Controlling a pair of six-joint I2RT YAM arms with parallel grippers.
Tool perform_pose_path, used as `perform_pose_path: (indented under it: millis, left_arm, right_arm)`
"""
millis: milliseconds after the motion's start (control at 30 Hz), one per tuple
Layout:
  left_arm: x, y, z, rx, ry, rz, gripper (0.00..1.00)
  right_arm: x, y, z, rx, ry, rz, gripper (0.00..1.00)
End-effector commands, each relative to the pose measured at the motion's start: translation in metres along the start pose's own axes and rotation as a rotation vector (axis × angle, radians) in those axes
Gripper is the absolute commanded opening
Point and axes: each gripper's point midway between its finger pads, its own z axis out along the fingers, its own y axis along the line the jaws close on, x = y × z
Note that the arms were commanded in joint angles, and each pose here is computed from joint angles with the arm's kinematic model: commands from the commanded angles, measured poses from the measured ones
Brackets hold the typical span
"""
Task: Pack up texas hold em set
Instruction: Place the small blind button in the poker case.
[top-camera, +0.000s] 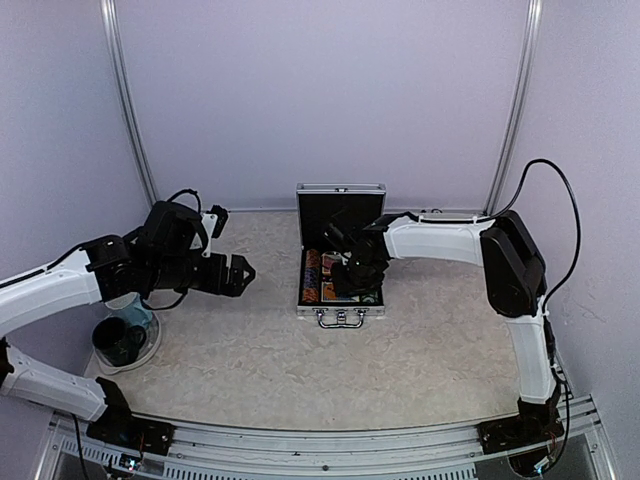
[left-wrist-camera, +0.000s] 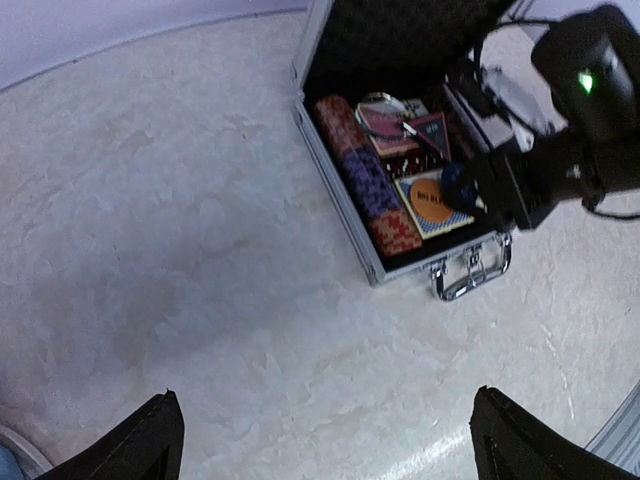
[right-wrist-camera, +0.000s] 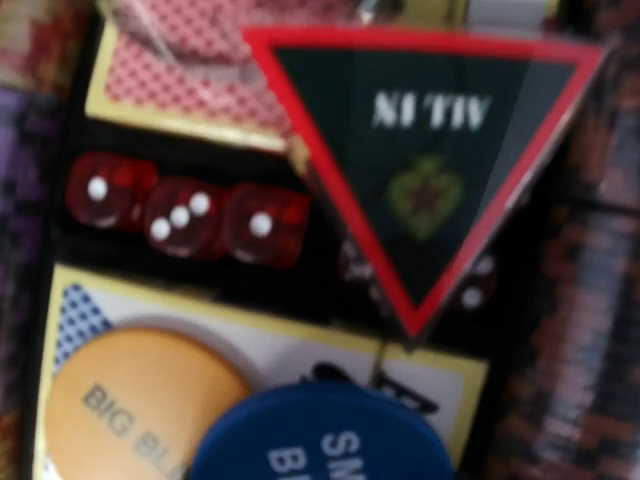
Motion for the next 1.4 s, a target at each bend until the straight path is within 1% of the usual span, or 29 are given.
perform_pose_path:
  millis: [0,100,200,267,333,433,500,567,767,900,1067,1200,1300,1367]
  left_arm:
    - [-0.046,0.005,-0.006,-0.013,-0.057,-0.021,0.99]
    - [-0.062,0.0,0.003,0.022,-0.06,-0.071,0.99]
    - [-0.077,-0.002,0.01,0.032,-0.087,-0.114,0.99]
    - [-0.083,-0.003,0.019,0.034,-0.081,-0.132,0.99]
    - [-0.089,-0.007,0.024,0.048,-0.08,-0.141,0.99]
    - [-0.095,-0.007,0.029,0.037,-0.088,-0.137,0.99]
    - [-0.094,-0.003,0.033,0.026,-0.095,-0.135,0.99]
    - [-0.089,0.001,0.035,0.017,-0.095,-0.137,0.99]
    - [-0.081,0.01,0.038,-0.017,-0.095,-0.138,0.99]
    - [-0.079,0.012,0.038,-0.027,-0.092,-0.136,0.99]
    - [-0.076,0.013,0.038,-0.032,-0.089,-0.131,0.99]
    - [-0.076,0.012,0.038,-0.026,-0.089,-0.128,0.99]
    - [-0.076,0.011,0.039,-0.017,-0.089,-0.128,0.99]
    - [-0.077,0.01,0.038,-0.012,-0.091,-0.128,0.99]
  right_arm:
    - [0.004,-0.004,-0.012,0.013,0.0,-0.005,0.56]
    - [-0.002,-0.005,-0.019,0.015,-0.022,-0.004,0.67]
    - [-0.011,-0.004,-0.033,0.009,-0.054,-0.01,0.76]
    - [-0.02,-0.005,-0.044,0.007,-0.084,-0.02,0.79]
    - [-0.034,-0.005,-0.054,0.009,-0.116,-0.031,0.8]
    - [-0.059,-0.009,-0.058,0.022,-0.172,-0.041,0.75]
    - [-0.077,-0.015,-0.053,0.046,-0.207,-0.046,0.67]
    - [-0.095,-0.017,-0.048,0.058,-0.235,-0.051,0.62]
    - [-0.119,-0.012,-0.022,0.073,-0.259,-0.072,0.53]
    - [-0.117,-0.01,-0.004,0.061,-0.253,-0.07,0.5]
    - [-0.103,-0.01,0.017,0.049,-0.226,-0.063,0.49]
    - [-0.091,-0.013,0.026,0.048,-0.21,-0.06,0.47]
    - [-0.079,-0.019,0.032,0.061,-0.192,-0.062,0.41]
    - [-0.071,-0.022,0.036,0.064,-0.189,-0.065,0.4]
